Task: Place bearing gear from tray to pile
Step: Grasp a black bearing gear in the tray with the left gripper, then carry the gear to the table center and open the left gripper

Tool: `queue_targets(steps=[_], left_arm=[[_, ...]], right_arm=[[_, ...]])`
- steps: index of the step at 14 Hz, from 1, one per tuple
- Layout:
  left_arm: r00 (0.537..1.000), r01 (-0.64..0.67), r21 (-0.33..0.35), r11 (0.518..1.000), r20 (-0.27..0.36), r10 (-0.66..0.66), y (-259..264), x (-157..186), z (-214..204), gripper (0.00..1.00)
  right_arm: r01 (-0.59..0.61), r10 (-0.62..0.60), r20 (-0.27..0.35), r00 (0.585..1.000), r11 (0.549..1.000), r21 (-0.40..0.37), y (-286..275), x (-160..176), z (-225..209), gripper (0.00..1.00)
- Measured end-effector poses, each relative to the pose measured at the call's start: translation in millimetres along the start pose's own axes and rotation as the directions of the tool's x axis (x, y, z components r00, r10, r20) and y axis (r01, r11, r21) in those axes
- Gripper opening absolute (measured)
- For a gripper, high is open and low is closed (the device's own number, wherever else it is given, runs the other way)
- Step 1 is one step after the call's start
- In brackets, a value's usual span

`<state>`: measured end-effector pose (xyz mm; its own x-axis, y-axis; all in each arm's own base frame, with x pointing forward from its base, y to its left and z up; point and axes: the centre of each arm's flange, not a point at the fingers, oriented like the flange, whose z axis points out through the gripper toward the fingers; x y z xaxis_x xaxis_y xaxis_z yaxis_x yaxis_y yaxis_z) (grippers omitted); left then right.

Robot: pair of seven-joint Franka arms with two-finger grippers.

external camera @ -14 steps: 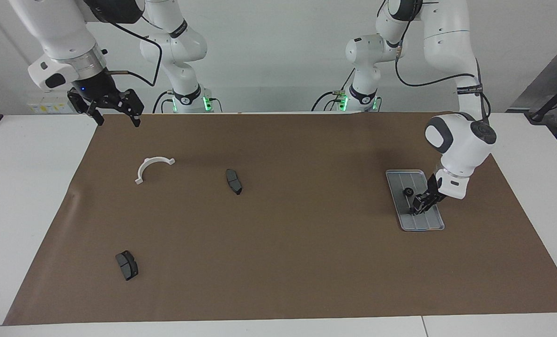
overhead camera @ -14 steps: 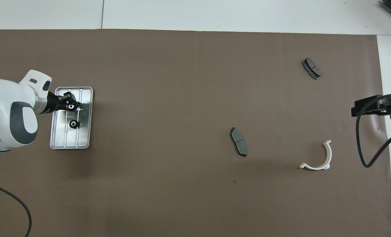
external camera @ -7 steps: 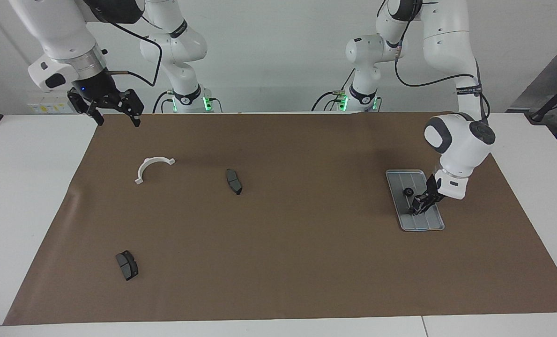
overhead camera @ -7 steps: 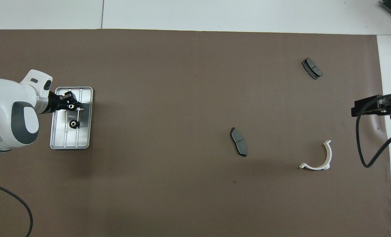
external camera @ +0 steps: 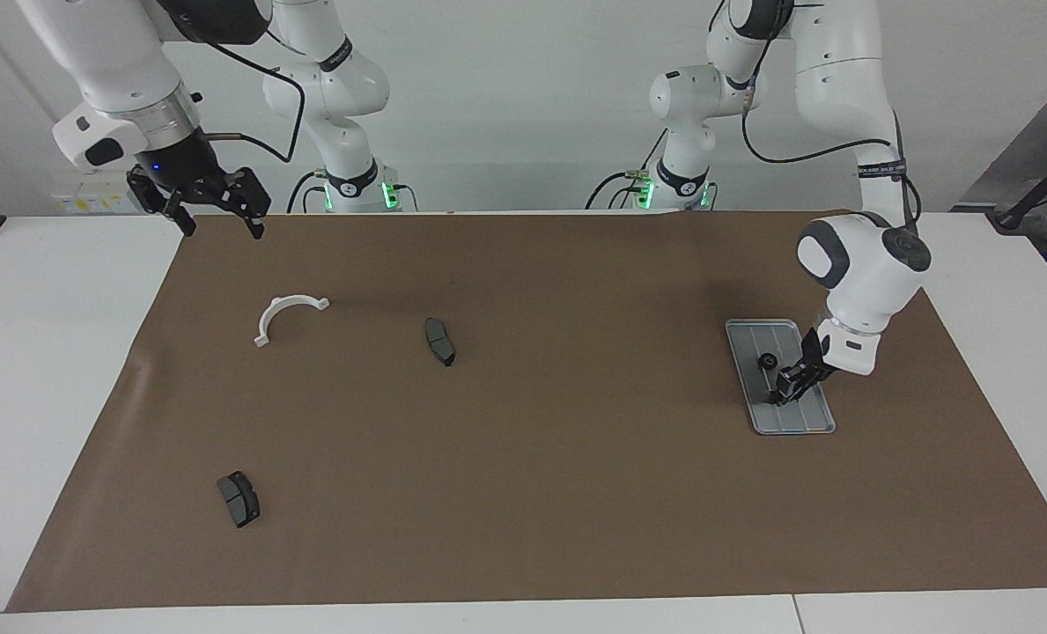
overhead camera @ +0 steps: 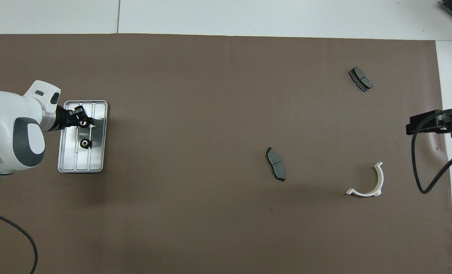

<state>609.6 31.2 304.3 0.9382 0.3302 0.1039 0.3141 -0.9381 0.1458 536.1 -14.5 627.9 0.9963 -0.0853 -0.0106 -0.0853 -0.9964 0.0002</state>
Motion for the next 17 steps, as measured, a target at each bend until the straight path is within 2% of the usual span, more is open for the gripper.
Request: queue_targets(steps=[4, 8, 11, 14, 17], left_arm=[[1.0, -0.001, -0.001, 1.0, 0.005, 0.001, 2, 4, -5, 0.36], [1.0, -0.018, -0.015, 1.0, 0.013, 0.018, 18, 27, -40, 0.36], [0.999, -0.037, -0.025, 0.999, 0.016, 0.037, 45, 29, -54, 0.36], [0.999, -0.037, -0.022, 0.999, 0.027, 0.037, 117, 2, -50, 0.36], [0.998, -0.059, 0.01, 0.998, 0.03, 0.059, 211, -53, -43, 0.36]], right_arm=[[0.0, 0.0, 0.0, 1.0, 1.0, 0.0, 0, 0, 0, 1.0], [0.0, 0.0, 0.0, 1.0, 1.0, 0.0, 0, 0, 0, 1.0], [0.0, 0.0, 0.0, 1.0, 1.0, 0.0, 0, 0, 0, 1.0], [0.0, 0.0, 0.0, 1.0, 1.0, 0.0, 0, 0, 0, 1.0], [0.0, 0.0, 0.0, 1.0, 1.0, 0.0, 0, 0, 0, 1.0]])
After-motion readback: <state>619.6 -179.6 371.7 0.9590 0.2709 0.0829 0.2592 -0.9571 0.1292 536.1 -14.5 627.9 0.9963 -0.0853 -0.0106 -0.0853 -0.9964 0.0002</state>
